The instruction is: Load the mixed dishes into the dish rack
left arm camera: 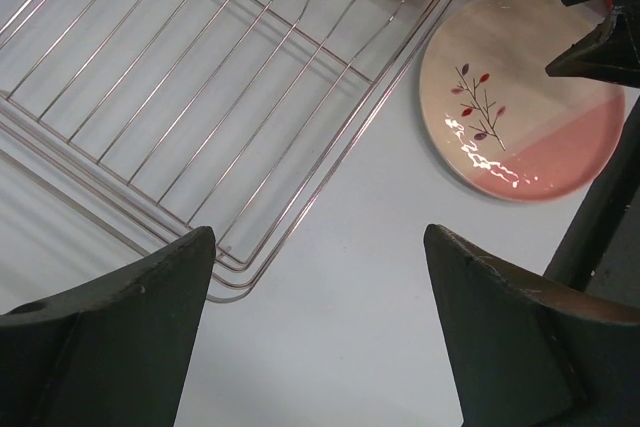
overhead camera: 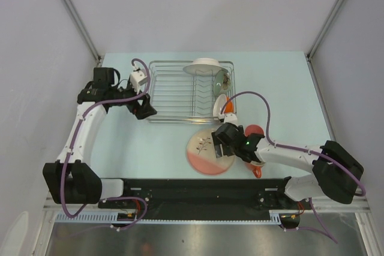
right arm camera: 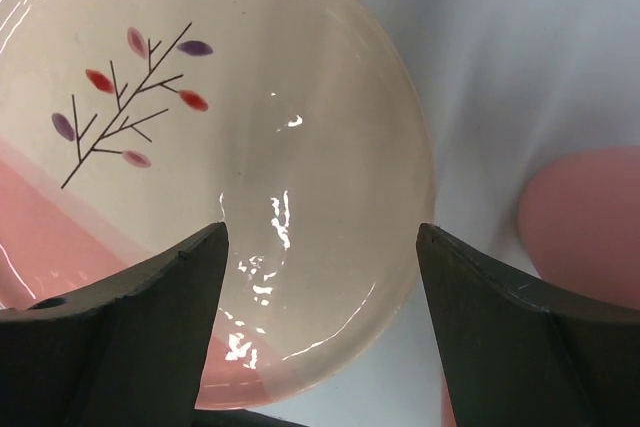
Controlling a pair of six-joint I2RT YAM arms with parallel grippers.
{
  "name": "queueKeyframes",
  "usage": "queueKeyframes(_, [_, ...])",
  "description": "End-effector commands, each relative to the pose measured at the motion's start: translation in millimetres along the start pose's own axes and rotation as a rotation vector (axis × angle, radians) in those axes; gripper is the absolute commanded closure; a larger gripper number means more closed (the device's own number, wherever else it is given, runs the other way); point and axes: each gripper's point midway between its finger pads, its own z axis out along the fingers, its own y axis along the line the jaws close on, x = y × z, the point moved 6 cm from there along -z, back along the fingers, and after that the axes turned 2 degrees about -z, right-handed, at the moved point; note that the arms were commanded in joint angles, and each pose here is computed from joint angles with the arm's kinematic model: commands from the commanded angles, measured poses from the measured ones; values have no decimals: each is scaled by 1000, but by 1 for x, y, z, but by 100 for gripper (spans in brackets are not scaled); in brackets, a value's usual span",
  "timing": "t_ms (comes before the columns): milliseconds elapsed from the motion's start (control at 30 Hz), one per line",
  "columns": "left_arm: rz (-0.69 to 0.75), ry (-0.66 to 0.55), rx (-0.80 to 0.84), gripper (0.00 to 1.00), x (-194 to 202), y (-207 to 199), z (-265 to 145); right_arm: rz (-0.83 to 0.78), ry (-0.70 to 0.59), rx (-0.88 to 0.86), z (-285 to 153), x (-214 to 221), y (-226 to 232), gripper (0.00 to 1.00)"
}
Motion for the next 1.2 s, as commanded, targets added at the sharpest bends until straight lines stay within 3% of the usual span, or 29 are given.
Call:
queueKeyframes(0, [4,-7,31,9,3,-1,5,41,-48,33,2,-2,-3,18])
queueKeyframes(700, [-16,4,56,10,9,3,13,55,12,82,3,7,-21,18])
queueKeyframes(1033, [3,16,53,11,7,1,9,37,99,-142,17,9,16,20])
queueKeyframes(1167, [74,65,42,16,13,0,-7,14,124,-220,21,3,31,21])
